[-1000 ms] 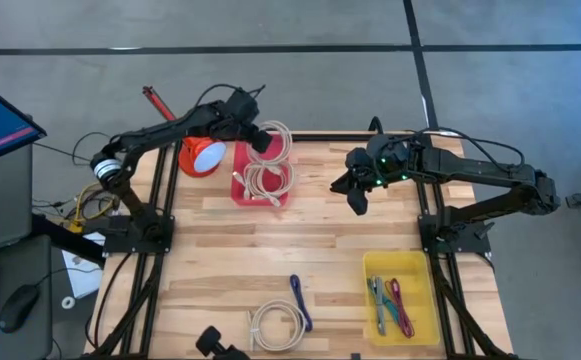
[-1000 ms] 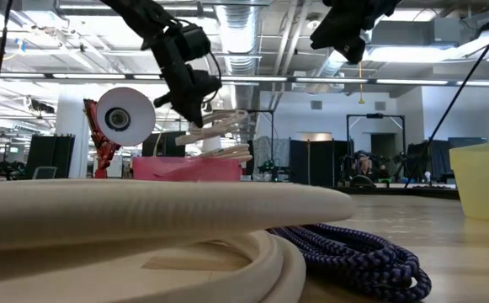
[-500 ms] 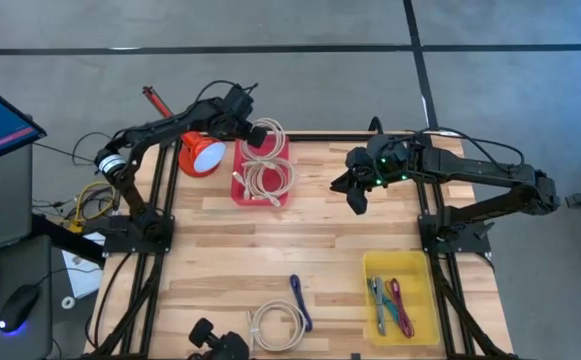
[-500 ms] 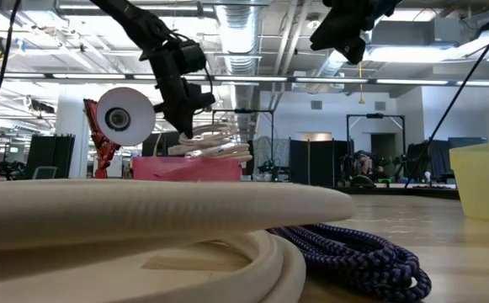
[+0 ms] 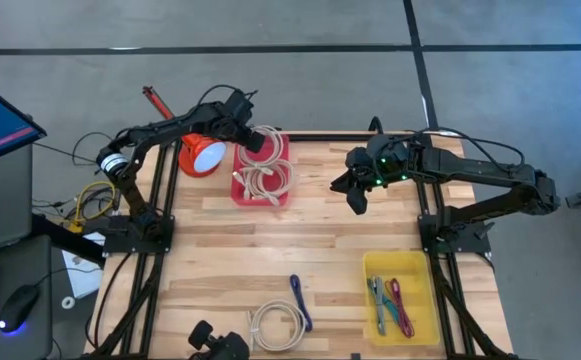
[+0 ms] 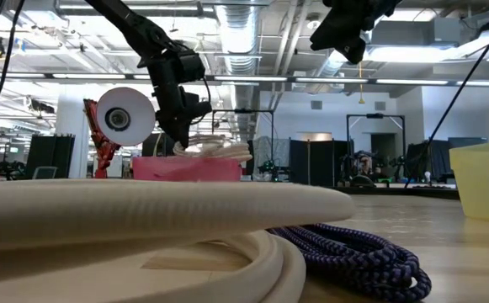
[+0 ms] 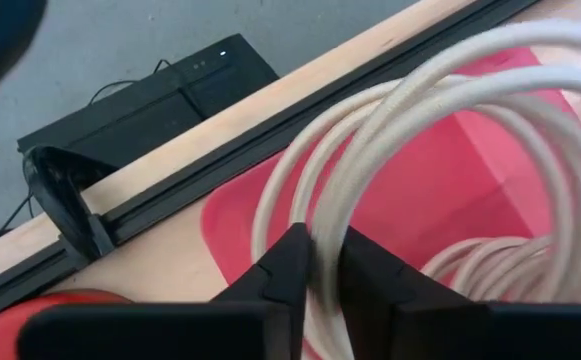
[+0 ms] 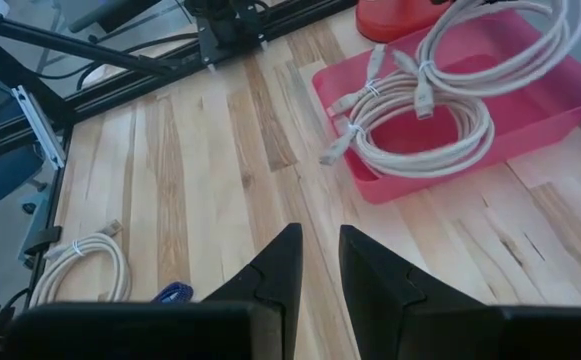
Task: Pick & Place USB Port
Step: Put the HDMI cable into the red bin, then put the dark blue charger cable into the yellow bin
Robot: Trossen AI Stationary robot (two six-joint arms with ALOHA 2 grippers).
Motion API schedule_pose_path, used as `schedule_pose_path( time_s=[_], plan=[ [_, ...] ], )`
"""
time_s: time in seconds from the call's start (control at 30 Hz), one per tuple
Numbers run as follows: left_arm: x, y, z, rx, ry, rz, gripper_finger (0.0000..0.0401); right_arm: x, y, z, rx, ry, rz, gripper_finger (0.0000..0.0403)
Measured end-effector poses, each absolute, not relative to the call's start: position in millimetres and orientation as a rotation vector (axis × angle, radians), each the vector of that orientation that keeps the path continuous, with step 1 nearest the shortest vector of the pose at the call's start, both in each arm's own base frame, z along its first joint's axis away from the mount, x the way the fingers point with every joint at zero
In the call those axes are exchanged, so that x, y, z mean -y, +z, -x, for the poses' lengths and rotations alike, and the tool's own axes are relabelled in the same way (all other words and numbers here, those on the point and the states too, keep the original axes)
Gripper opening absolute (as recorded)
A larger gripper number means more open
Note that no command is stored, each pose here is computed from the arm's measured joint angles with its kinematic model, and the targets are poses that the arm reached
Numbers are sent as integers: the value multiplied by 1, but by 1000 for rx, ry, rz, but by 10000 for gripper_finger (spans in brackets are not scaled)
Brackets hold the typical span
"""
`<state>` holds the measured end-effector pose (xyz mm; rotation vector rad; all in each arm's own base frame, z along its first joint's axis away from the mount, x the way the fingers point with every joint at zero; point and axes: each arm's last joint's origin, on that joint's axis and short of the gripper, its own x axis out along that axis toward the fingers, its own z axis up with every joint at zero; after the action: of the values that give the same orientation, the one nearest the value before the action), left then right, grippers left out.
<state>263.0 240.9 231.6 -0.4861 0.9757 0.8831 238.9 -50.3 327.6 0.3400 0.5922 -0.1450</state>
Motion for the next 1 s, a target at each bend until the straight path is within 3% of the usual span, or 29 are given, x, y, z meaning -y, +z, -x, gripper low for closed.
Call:
schedule_pose_path(
  time_s=[0.23, 0.4, 0.63, 0.77, 1.0],
  plan=[
    [-242, 233, -265, -951, 881, 481, 95, 50, 328, -239, -592, -145, -341, 63],
    [-239, 239, -270, -888, 808, 495, 104, 50, 328, -239, -592, -144, -337, 63],
    [-206, 280, -285, -745, 631, 293, 87, 50, 328, -239, -593, -138, -319, 63],
    [-170, 312, -287, -676, 551, 139, 70, 50, 328, -239, -590, -135, -309, 63],
    [-101, 365, -272, -500, 397, 55, 45, 50, 328, -239, -591, -132, -308, 63]
  ],
)
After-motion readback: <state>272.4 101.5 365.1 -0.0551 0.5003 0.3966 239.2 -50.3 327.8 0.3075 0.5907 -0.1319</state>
